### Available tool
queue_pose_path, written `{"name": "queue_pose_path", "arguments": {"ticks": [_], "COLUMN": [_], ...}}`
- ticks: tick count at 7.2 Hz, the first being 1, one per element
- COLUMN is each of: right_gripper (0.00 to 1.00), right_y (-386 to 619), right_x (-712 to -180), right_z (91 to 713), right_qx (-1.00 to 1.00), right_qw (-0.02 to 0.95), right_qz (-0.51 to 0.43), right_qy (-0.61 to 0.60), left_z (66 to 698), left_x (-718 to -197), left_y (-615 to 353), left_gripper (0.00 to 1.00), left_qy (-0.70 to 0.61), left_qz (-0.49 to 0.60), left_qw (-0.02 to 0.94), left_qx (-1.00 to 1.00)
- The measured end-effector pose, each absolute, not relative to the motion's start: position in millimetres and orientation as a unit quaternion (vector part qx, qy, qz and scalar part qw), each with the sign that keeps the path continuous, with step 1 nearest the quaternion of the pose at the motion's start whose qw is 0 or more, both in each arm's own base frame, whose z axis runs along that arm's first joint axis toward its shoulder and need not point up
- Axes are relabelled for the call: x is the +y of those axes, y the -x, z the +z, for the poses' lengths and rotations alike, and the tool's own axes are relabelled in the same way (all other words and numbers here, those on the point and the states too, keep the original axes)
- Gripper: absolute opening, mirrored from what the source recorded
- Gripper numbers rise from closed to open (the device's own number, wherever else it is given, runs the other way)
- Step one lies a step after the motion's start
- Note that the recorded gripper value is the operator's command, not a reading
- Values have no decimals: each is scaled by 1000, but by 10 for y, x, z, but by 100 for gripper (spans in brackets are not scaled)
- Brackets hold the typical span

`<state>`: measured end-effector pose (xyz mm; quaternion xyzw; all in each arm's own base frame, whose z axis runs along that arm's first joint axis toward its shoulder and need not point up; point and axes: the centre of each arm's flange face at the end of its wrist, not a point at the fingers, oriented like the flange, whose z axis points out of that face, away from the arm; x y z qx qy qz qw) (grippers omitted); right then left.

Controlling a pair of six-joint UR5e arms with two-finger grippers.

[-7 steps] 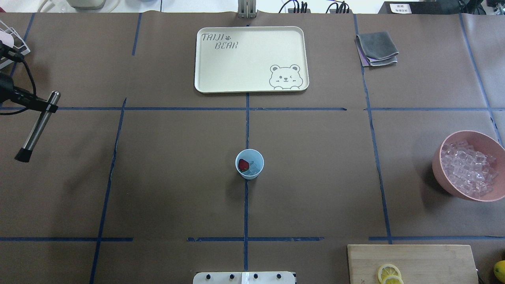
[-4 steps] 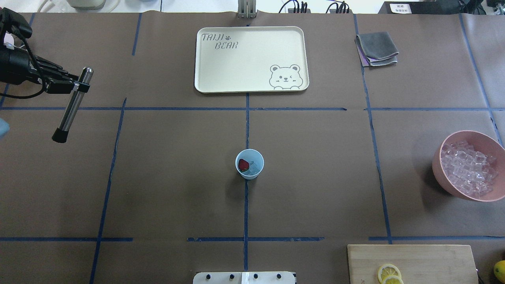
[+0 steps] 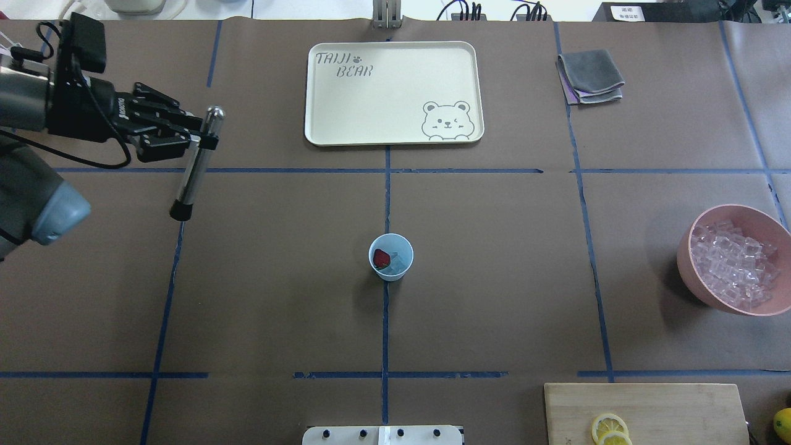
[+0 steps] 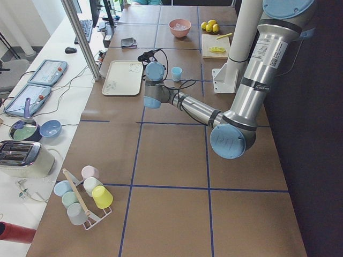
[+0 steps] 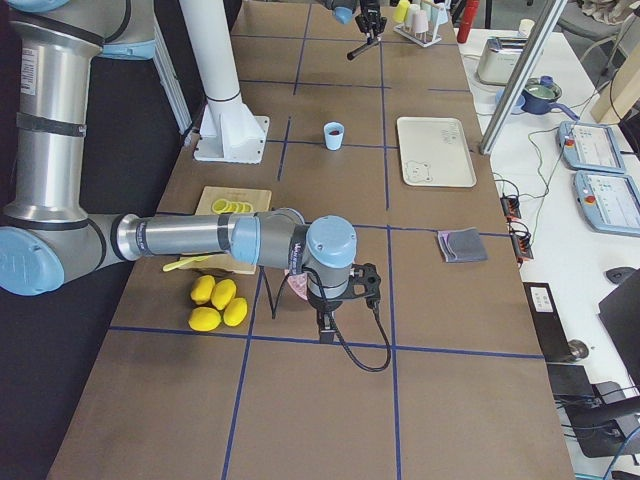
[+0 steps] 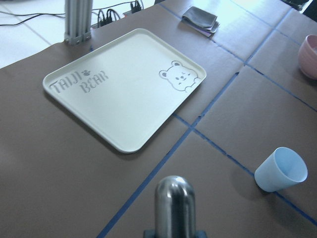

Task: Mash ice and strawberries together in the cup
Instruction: 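Carry the muddler with the left gripper over the cup, then lower the muddler tip into the cup with the left gripper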

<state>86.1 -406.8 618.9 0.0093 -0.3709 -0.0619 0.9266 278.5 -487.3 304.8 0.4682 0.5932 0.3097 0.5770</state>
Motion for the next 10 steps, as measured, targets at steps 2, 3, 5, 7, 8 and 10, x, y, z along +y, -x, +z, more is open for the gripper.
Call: {"name": "queue_pose_path", "arguments": {"ticks": [2, 3, 5, 7, 8, 10], "right_gripper": [100, 100, 100, 100, 100, 100], "right_y": [-861, -861, -865, -867, -869, -872], "right_x": [-4069, -4069, -4069, -4070, -4069, -4068], "right_z": [6184, 6177, 6160, 6150, 6147, 6150], "right_qx": [-371, -371, -371, -370, -370, -370], "right_qw": [927, 927, 927, 927, 927, 927], "right_qz": [-62, -62, -62, -62, -62, -61], "right_qy": [-10, -10, -12, -13, -13, -13], "left_z": [2883, 2670, 2367, 2214, 2157, 2078], "left_x": [-4434, -4321, -4250, -3880, -3729, -3578], "left_y": [-3549, -3772, -3948, -4318, -4445, -4593], "left_gripper": [0, 0, 0, 0, 0, 0], "left_qy": [-550, -591, -643, -671, -677, -683], "left_qz": [320, 322, 293, 254, 240, 216], "left_qw": [504, 471, 443, 419, 410, 401], "left_qx": [584, 570, 552, 556, 563, 570]}}
